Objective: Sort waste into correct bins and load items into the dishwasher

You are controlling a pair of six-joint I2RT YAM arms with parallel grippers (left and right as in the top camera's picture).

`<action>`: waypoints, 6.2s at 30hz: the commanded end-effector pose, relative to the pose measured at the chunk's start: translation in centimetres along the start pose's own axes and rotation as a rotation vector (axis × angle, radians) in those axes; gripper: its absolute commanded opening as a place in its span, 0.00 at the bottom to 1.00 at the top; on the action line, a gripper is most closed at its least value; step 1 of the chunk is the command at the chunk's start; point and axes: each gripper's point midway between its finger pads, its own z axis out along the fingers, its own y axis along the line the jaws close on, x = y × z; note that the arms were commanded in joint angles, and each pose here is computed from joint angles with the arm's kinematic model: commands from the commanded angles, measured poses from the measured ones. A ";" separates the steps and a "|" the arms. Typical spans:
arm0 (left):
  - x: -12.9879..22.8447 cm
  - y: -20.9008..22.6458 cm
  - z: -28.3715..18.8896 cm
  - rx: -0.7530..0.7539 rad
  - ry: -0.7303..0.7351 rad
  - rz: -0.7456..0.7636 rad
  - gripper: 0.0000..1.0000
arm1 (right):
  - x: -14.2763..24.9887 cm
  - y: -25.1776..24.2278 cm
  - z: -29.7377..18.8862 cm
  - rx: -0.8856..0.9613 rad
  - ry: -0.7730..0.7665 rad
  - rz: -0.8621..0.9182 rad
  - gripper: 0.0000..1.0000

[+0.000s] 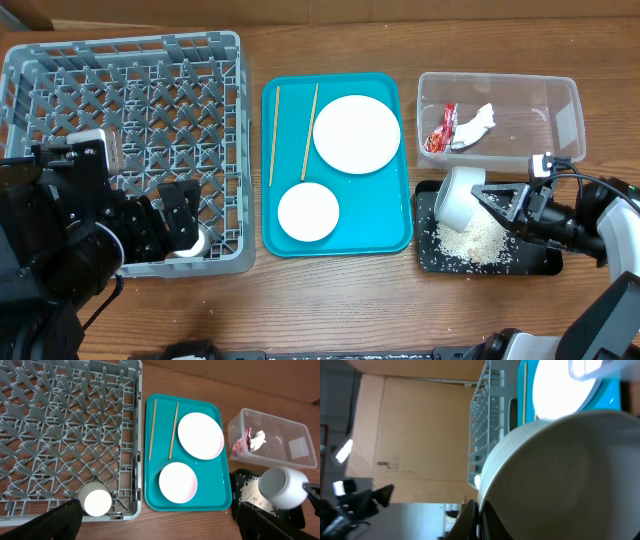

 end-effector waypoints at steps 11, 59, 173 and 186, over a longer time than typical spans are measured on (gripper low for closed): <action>-0.1 -0.3 -0.2 0.009 -0.006 0.025 1.00 | 8.2 4.0 5.1 0.126 0.443 -0.221 0.04; -0.1 -0.3 -0.2 0.009 -0.006 0.025 1.00 | 9.3 5.0 23.8 0.786 0.501 -0.649 0.45; -0.2 -0.2 0.2 0.007 0.006 0.022 1.00 | -0.3 -3.0 -5.1 0.842 -0.855 -1.182 1.00; -1.3 -1.4 0.1 0.077 -0.031 -0.120 1.00 | -0.3 -3.0 -5.1 0.842 -0.855 -1.182 1.00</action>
